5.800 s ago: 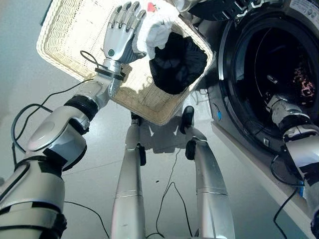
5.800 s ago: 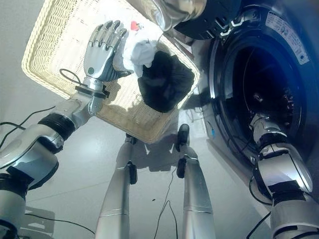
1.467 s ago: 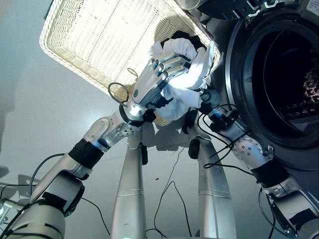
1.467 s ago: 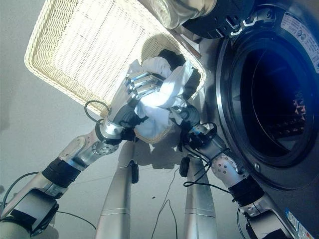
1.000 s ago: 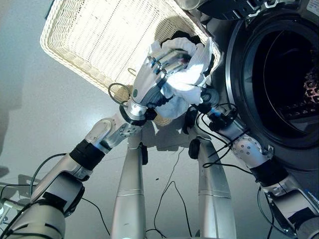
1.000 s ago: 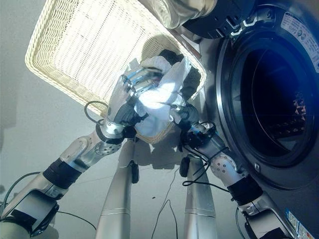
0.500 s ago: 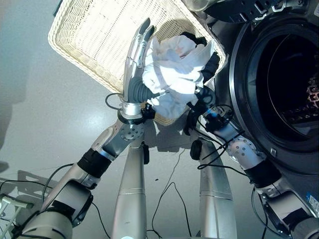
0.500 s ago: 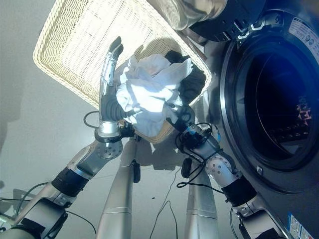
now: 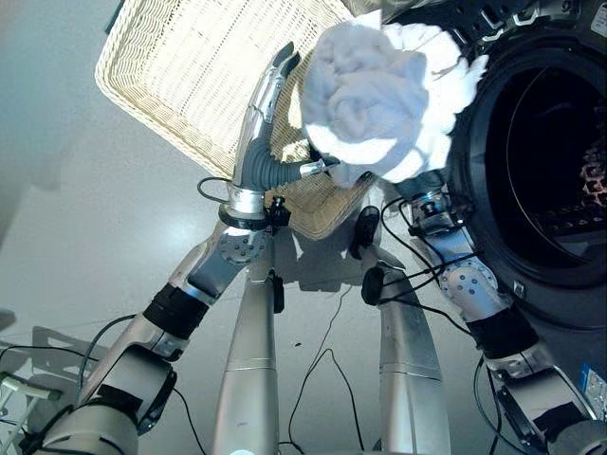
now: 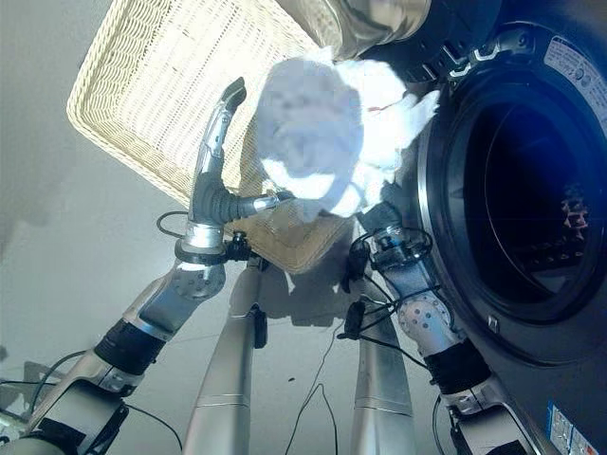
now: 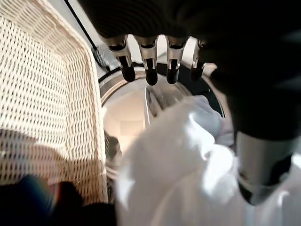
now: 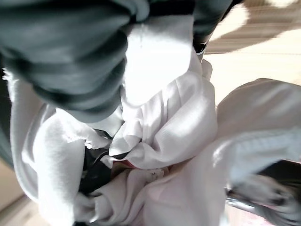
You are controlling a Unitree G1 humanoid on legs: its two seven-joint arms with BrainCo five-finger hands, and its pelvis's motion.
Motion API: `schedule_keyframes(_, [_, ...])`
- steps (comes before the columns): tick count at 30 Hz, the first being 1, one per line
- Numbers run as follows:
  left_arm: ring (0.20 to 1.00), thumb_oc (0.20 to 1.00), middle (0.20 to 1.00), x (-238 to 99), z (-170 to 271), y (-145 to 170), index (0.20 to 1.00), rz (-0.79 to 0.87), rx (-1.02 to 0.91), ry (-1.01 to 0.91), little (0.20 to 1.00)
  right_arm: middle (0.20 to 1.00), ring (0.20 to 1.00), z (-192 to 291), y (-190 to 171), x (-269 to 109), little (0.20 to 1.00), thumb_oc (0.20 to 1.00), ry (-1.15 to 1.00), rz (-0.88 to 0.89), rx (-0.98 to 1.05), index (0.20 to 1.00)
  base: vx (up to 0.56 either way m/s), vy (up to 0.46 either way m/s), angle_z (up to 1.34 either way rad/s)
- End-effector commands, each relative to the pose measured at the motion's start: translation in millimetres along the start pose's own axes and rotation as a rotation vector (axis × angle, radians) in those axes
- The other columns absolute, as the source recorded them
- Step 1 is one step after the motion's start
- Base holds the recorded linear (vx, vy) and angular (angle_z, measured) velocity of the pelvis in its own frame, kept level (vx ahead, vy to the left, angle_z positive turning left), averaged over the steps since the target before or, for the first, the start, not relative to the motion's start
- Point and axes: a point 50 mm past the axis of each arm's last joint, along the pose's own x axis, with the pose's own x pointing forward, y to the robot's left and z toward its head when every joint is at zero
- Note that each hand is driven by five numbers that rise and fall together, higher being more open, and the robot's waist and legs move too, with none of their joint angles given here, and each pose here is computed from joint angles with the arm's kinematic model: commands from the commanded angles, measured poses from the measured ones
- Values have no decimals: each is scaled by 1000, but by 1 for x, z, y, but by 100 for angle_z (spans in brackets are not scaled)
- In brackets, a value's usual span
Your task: Put the clothes into the washing machine.
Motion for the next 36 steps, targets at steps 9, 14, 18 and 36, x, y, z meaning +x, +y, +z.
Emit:
schedule_keyframes(9, [1000, 1000, 1000, 13, 17, 0, 1000, -25, -58, -115, 1000, 200, 200, 30, 22, 6, 200, 200, -231, 78, 16, 200, 0, 0, 0])
schedule_keyframes(14, [1000, 1000, 1000, 9, 18, 13, 1000, 182, -153, -138, 1000, 200, 200, 15, 4, 5, 200, 200, -115, -52, 9, 200, 0, 0, 0])
schedule_keyframes(18, [1000, 1000, 1000, 4, 2, 19, 1000, 361, -193, -60, 1000, 200, 200, 2, -22, 1, 200, 200, -30, -197, 22, 200, 0, 0, 0])
schedule_keyframes(36, [1000, 1000, 1000, 2, -89, 60, 1000, 503, 237, 303, 1000, 200, 200, 166, -135, -54, 200, 200, -667, -903, -136, 200, 5, 28, -6])
